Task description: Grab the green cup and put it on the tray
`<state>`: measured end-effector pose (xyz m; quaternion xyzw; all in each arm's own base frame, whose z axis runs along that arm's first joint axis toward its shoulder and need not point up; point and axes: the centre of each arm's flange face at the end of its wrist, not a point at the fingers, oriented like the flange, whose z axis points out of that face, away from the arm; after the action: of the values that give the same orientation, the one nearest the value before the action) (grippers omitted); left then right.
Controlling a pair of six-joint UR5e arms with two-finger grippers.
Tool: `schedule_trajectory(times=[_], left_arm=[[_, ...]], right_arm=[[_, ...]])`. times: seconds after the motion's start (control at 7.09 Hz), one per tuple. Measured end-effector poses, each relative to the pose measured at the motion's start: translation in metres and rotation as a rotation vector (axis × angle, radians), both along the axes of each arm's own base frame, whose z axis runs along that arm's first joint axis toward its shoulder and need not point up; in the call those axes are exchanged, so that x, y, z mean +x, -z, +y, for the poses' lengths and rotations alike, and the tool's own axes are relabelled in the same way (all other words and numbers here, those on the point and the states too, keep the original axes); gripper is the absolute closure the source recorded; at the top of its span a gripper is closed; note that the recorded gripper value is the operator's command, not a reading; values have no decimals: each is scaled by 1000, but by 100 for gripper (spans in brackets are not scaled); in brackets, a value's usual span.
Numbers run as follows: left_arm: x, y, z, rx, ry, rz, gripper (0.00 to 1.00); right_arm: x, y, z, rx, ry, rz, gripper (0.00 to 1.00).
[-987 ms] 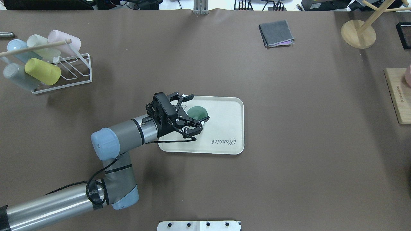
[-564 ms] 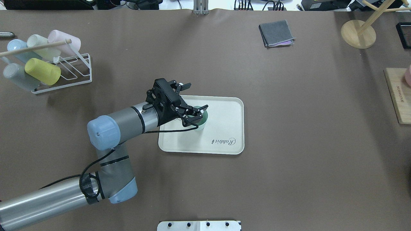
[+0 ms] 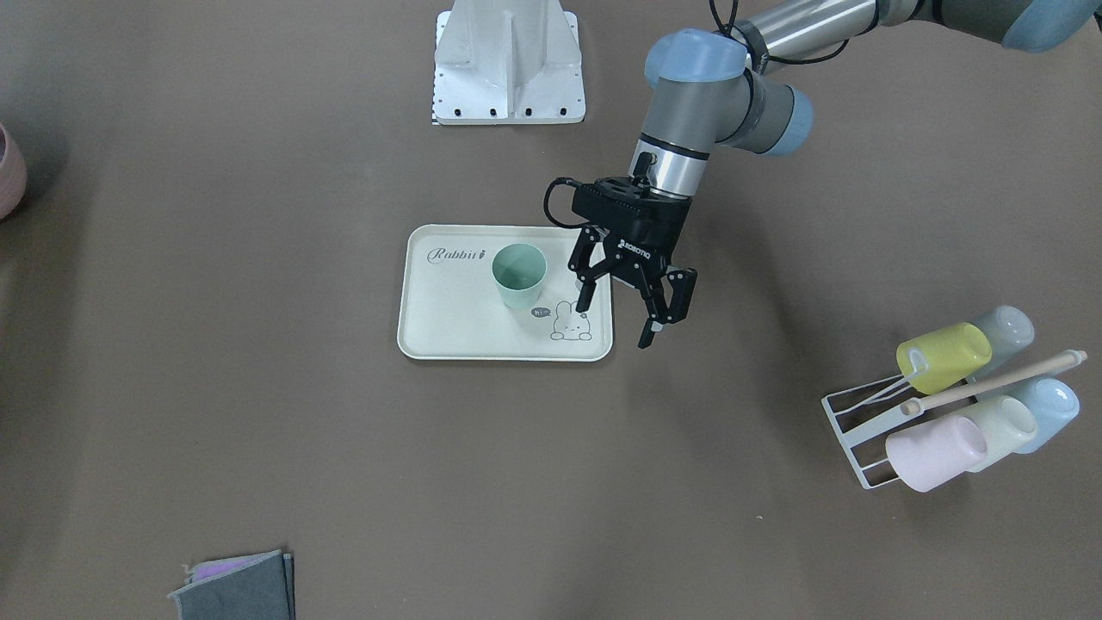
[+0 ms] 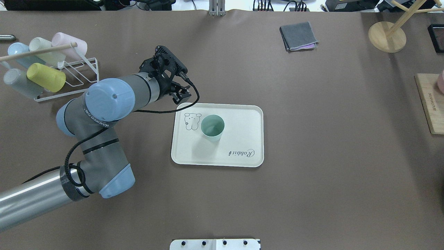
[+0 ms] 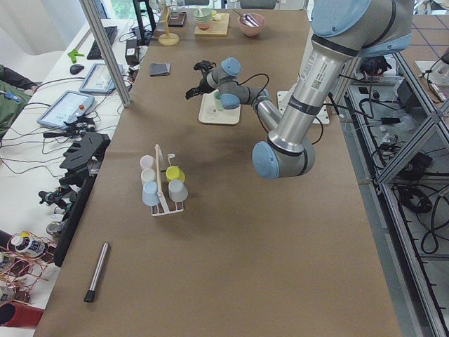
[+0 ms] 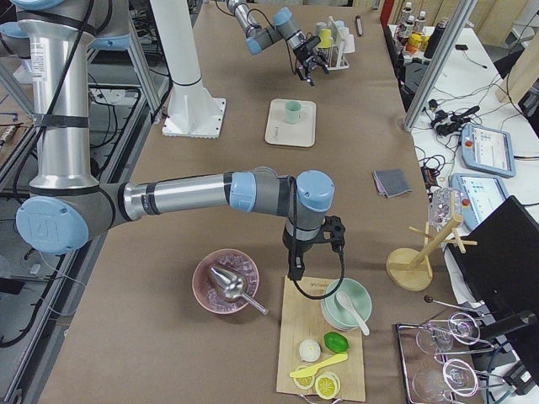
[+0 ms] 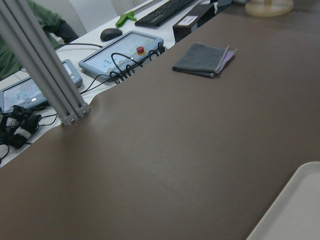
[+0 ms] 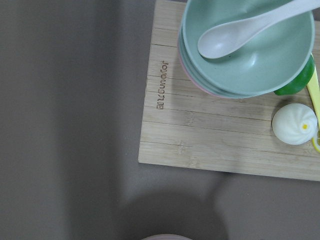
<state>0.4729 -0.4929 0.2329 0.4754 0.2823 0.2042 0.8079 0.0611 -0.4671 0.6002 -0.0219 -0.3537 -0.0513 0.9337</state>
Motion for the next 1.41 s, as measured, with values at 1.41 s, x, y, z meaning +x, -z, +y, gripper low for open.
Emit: schedule_trajectory(times=[1.41], left_arm=[[-242, -89, -117, -384, -47, -136, 2]], right_arm=[[0, -6, 3, -13, 0, -1, 0]])
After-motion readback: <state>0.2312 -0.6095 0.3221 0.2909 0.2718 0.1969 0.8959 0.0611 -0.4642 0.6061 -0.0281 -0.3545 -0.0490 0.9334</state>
